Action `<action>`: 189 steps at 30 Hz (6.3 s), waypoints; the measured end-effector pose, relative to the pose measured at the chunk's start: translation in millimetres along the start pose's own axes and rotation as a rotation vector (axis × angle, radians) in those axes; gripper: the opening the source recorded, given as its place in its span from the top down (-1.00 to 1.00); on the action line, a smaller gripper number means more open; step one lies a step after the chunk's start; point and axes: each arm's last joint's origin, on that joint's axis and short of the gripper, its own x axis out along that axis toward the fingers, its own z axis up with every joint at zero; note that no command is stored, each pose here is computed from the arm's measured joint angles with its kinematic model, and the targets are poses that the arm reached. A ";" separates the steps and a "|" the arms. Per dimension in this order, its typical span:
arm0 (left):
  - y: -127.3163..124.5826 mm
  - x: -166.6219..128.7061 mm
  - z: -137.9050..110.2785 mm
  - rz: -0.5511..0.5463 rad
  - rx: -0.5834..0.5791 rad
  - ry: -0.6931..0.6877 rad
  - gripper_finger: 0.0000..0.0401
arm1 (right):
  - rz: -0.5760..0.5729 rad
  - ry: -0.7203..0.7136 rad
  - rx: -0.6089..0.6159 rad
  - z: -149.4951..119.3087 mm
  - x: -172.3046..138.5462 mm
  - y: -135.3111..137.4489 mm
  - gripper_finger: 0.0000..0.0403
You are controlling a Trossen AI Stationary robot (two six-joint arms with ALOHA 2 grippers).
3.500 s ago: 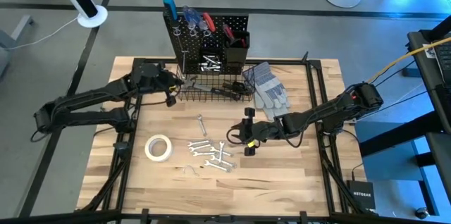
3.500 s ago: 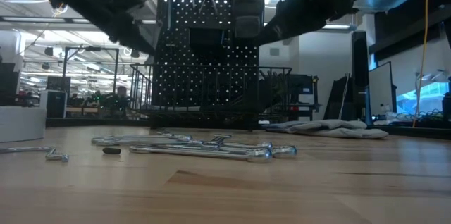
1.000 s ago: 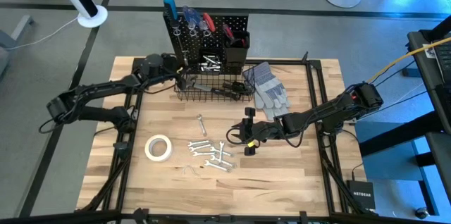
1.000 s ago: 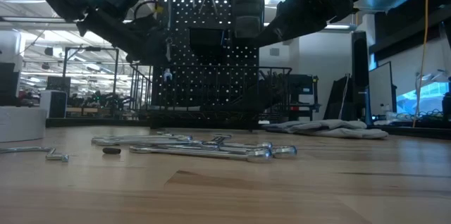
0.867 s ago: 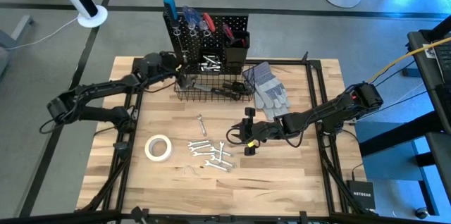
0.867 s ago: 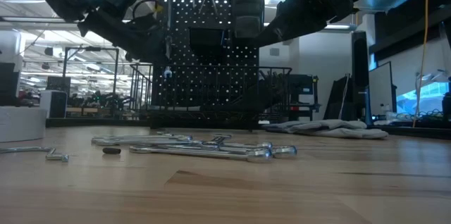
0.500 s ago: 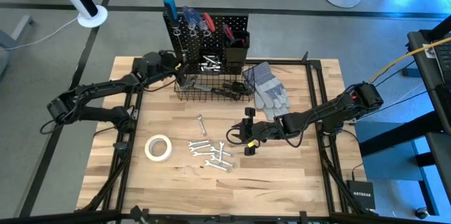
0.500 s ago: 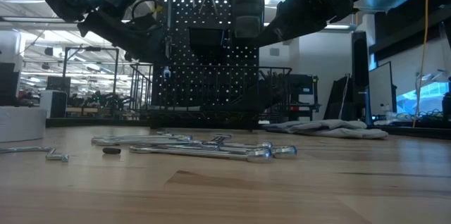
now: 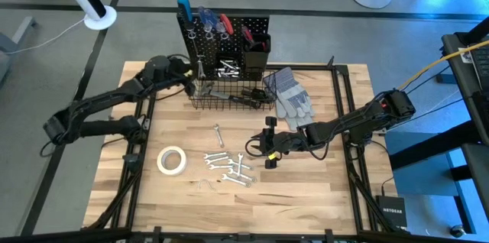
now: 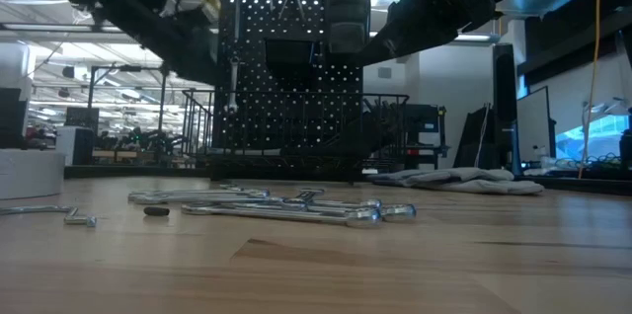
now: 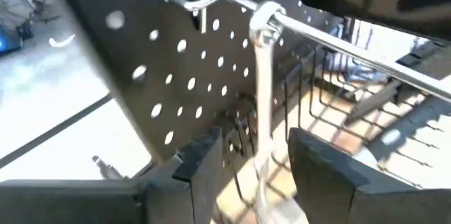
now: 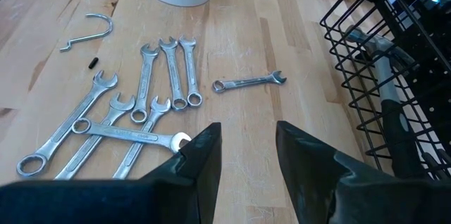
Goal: Hang tools onto peg board
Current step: Hang the wrench on the peg board
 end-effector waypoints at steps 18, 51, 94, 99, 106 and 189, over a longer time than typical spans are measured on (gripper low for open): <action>-64.0 -97.6 3.6 -0.593 0.071 -0.106 0.23 | 0.000 -0.001 0.000 0.1 0.0 0.1 0.31; -218.5 -39.3 -52.6 -0.696 0.526 0.218 0.23 | 0.000 -0.004 -0.025 0.4 0.0 0.1 0.31; -223.9 37.8 -96.5 -0.579 0.637 0.494 0.23 | 0.001 -0.001 -0.026 0.1 0.0 0.1 0.31; -224.6 36.7 -98.1 -0.663 0.738 0.480 0.23 | 0.000 -0.001 -0.026 0.1 0.0 0.1 0.31; -227.2 34.1 -99.4 -0.716 0.892 0.430 0.32 | 0.001 -0.001 -0.026 0.1 0.0 0.1 0.31; -255.2 21.2 -25.8 -0.278 0.191 0.474 0.52 | 0.001 0.003 0.005 -0.3 0.0 0.1 0.31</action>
